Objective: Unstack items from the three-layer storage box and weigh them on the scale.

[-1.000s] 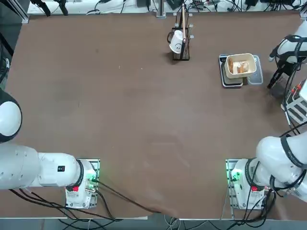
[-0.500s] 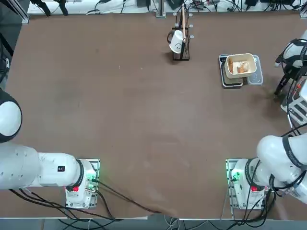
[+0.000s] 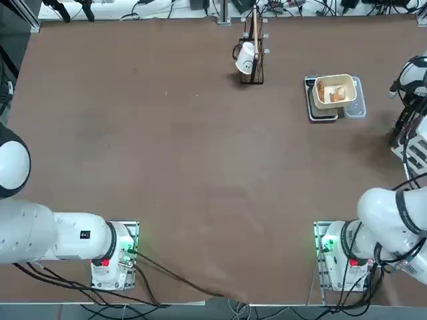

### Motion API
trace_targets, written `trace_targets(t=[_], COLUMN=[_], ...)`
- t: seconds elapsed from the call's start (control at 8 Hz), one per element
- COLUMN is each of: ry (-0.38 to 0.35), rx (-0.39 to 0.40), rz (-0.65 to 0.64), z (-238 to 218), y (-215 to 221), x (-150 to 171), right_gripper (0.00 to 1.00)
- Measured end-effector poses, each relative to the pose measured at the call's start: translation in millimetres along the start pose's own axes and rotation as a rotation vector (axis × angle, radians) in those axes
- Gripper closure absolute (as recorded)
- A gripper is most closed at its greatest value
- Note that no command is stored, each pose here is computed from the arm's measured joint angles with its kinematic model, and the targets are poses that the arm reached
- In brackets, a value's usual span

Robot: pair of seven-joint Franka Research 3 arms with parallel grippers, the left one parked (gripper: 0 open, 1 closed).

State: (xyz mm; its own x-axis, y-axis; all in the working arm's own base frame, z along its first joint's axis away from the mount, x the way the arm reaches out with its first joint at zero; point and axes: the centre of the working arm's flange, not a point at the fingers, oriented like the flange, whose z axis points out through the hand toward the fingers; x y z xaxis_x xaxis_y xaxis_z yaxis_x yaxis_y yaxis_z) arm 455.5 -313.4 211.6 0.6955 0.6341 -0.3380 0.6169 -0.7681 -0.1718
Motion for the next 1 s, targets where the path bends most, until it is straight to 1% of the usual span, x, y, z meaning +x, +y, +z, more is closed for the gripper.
trace_targets(t=[0.25, 0.62, 1.0], ry=[0.005, -0.001, -0.071], rx=[0.004, -0.002, -0.04], rz=[-0.001, 0.008, 0.057], z=[10.2, 9.5, 8.6], y=[0.6, 1.0, -3.5], x=[2.9, 2.2, 13.0], right_gripper=[0.99, 0.99, 0.99])
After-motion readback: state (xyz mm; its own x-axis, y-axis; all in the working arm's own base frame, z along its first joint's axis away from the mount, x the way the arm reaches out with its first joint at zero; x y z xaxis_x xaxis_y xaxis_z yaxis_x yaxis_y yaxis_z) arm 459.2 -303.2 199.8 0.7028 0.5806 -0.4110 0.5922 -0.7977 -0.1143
